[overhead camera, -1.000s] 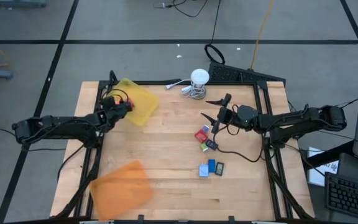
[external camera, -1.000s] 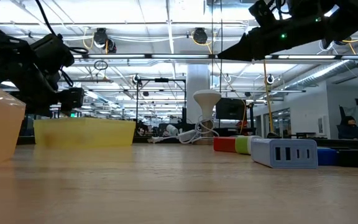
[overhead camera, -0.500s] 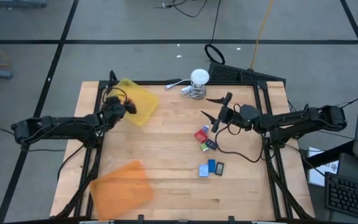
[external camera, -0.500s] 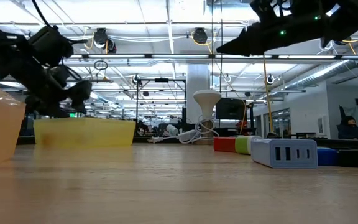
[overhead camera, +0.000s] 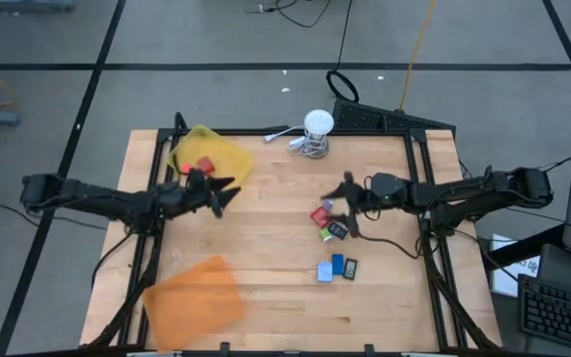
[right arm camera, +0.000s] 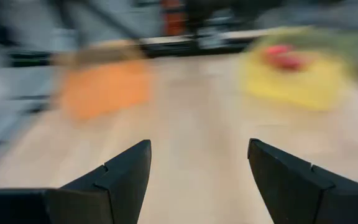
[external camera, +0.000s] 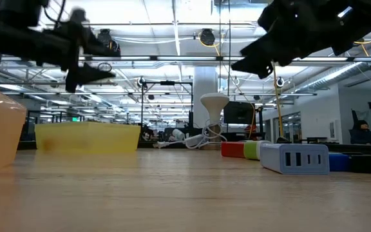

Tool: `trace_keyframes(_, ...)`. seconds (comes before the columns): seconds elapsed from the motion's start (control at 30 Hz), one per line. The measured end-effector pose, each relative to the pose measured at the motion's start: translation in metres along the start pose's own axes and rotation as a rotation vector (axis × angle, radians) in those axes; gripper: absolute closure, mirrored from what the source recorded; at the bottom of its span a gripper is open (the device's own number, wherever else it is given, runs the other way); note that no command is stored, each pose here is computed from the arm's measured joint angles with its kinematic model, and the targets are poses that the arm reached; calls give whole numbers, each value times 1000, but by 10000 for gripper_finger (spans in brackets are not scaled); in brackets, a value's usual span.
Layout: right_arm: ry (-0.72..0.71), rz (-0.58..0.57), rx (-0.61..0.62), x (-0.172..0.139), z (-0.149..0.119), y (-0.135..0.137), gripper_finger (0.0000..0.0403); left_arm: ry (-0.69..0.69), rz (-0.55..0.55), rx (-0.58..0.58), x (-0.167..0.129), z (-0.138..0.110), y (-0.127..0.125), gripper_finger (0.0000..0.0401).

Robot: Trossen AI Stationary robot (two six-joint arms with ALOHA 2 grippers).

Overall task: Pick & Place Office items
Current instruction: Put the violet charger adapter into the yellow bin

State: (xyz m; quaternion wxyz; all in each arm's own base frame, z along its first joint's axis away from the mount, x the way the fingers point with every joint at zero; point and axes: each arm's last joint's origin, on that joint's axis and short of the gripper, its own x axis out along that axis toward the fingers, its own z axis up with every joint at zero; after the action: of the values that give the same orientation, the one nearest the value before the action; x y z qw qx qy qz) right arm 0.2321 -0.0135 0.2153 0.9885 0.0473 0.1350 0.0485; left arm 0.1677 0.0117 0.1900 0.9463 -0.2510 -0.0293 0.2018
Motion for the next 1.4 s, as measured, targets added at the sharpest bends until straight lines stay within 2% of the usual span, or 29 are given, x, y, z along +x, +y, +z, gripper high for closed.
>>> trace_keyframes(0.13, 35, 278, 104, 0, -1, 14, 145, -62, -178, 99, -10, 2, -25, 130)
trace_keyframes(0.23, 64, 451, 125, -1, -6, 28, 145, -89, -261, 147, -17, 1, -36, 130)
trace_keyframes(0.33, 79, 523, 98, -1, -18, 42, 145, -97, -286, 157, -20, 1, -40, 130)
trace_keyframes(0.47, 61, 560, 51, -2, -29, 53, 145, -117, -249, 134, -20, 2, -39, 130)
trace_keyframes(0.53, 79, 504, 51, -3, -36, 55, 145, -108, -233, 109, -17, 0, -38, 130)
trace_keyframes(0.6, 89, 388, 44, -2, -41, 53, 145, -89, -211, 101, -14, -3, -36, 130)
trace_keyframes(0.7, 132, 175, 31, -1, -48, 47, 145, -86, -189, 99, -9, -5, -34, 130)
trace_keyframes(0.83, 165, -163, 4, -2, -54, 33, 145, -103, -150, 73, -2, -7, -30, 130)
trace_keyframes(0.9, 180, -275, -5, -3, -56, 28, 145, -104, -130, 55, 2, -8, -27, 130)
trace_keyframes(1.07, 184, -417, 41, -2, -59, 18, 145, -89, -77, 26, 9, -12, -19, 130)
trace_keyframes(1.2, 222, -486, 120, 3, -68, 5, 145, -85, -41, -20, 14, -13, -13, 130)
trace_keyframes(1.4, 242, -554, 137, 15, -81, -14, 145, -79, -25, -46, 16, -14, -10, 130)
